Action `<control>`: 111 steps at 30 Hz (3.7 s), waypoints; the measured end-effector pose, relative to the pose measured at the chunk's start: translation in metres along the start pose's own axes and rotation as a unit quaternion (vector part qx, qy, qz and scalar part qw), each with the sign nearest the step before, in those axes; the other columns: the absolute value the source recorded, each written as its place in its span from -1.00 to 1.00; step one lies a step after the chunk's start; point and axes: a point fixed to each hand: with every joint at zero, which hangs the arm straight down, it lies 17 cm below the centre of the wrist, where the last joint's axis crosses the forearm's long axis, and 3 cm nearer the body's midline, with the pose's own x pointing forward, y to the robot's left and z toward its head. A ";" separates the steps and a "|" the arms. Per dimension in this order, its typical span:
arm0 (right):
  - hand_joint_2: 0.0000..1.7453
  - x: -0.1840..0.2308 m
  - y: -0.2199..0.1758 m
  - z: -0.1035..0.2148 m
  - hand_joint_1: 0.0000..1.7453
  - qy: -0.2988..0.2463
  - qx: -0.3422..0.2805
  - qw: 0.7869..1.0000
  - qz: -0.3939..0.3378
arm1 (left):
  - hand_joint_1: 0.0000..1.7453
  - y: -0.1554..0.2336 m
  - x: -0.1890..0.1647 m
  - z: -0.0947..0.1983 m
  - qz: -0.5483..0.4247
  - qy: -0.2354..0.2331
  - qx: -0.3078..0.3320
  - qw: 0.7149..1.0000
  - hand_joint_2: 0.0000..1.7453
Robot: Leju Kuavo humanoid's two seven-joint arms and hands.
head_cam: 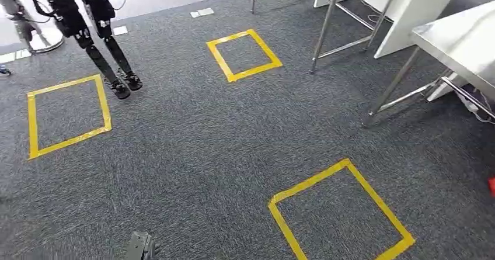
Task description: Take the parts from the cabinet and place them on the table.
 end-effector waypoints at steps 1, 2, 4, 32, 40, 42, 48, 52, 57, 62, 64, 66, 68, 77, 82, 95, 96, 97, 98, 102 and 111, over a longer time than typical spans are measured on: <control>-1.00 -0.001 0.001 0.000 -1.00 0.001 0.000 1.000 0.000 | -1.00 0.000 -0.001 0.001 0.000 0.001 0.000 1.000 -1.00; -1.00 -0.002 0.001 0.000 -1.00 0.001 0.000 1.000 0.000 | -1.00 0.000 -0.002 0.001 -0.001 0.003 0.000 1.000 -1.00; -1.00 -0.005 0.001 -0.001 -1.00 0.003 0.000 1.000 0.003 | -1.00 -0.002 0.001 0.004 0.001 0.001 -0.002 1.000 -1.00; -1.00 -0.004 -0.001 -0.001 -1.00 -0.002 -0.005 1.000 0.010 | -1.00 0.109 0.049 0.055 0.204 -0.088 0.226 0.948 -1.00; -1.00 -0.002 -0.005 -0.002 -1.00 -0.005 -0.008 1.000 0.014 | -1.00 0.125 0.045 0.079 0.245 -0.083 0.247 0.934 -1.00; -1.00 -0.005 -0.002 -0.002 -1.00 -0.003 -0.006 1.000 0.018 | -1.00 0.123 0.047 0.077 0.249 -0.082 0.236 0.935 -1.00; -1.00 -0.002 -0.004 -0.002 -1.00 -0.010 -0.009 1.000 0.025 | -1.00 0.121 0.041 0.073 0.268 -0.071 0.224 0.934 -1.00; -1.00 0.003 -0.007 -0.002 -1.00 -0.016 -0.011 1.000 0.025 | -1.00 0.119 0.040 0.071 0.276 -0.068 0.220 0.933 -1.00; -1.00 0.007 -0.008 -0.002 -1.00 -0.030 -0.015 0.999 0.037 | -1.00 0.053 0.020 0.060 0.269 0.017 0.076 0.960 -1.00; -1.00 0.008 -0.008 -0.002 -1.00 -0.031 -0.014 0.998 0.045 | -1.00 -0.005 -0.025 0.064 0.222 0.075 -0.068 0.970 -1.00; -1.00 0.010 -0.007 -0.001 -1.00 -0.033 -0.014 0.998 0.046 | -1.00 0.004 -0.038 0.063 0.209 0.086 -0.065 0.972 -1.00; -1.00 0.012 -0.006 0.000 -1.00 -0.035 -0.013 0.998 0.045 | -1.00 0.003 -0.044 0.062 0.200 0.094 -0.073 0.973 -1.00; -1.00 0.014 -0.005 0.000 -1.00 -0.035 -0.014 0.998 0.040 | -1.00 0.003 -0.049 0.058 0.187 0.096 -0.072 0.975 -1.00; -1.00 0.015 -0.006 0.001 -1.00 -0.027 -0.019 0.999 0.006 | -1.00 0.007 -0.057 0.033 0.175 0.100 -0.051 0.978 -1.00; -1.00 0.015 -0.007 0.001 -1.00 -0.024 -0.021 0.999 -0.008 | -1.00 0.001 -0.054 0.021 0.184 0.105 -0.050 0.976 -1.00; -1.00 0.014 -0.006 0.001 -1.00 -0.019 -0.021 0.999 -0.021 | -1.00 -0.008 -0.059 0.013 0.165 0.116 -0.061 0.978 -1.00; -1.00 0.014 -0.007 0.001 -1.00 -0.019 -0.021 0.999 -0.022 | -1.00 -0.008 -0.059 0.013 0.164 0.116 -0.062 0.978 -1.00; -1.00 0.014 -0.006 0.001 -1.00 -0.019 -0.021 0.999 -0.022 | -1.00 -0.008 -0.059 0.012 0.162 0.115 -0.062 0.978 -1.00; -1.00 0.014 -0.006 0.001 -1.00 -0.019 -0.021 0.999 -0.022 | -1.00 -0.007 -0.060 0.012 0.160 0.116 -0.062 0.978 -1.00; -1.00 0.013 -0.006 0.001 -1.00 -0.018 -0.020 0.999 -0.025 | -1.00 -0.007 -0.064 0.013 0.160 0.120 -0.061 0.978 -1.00; -1.00 0.013 -0.008 0.001 -1.00 -0.015 -0.029 0.999 -0.024 | -1.00 -0.009 -0.067 0.012 0.151 0.122 -0.061 0.979 -1.00</control>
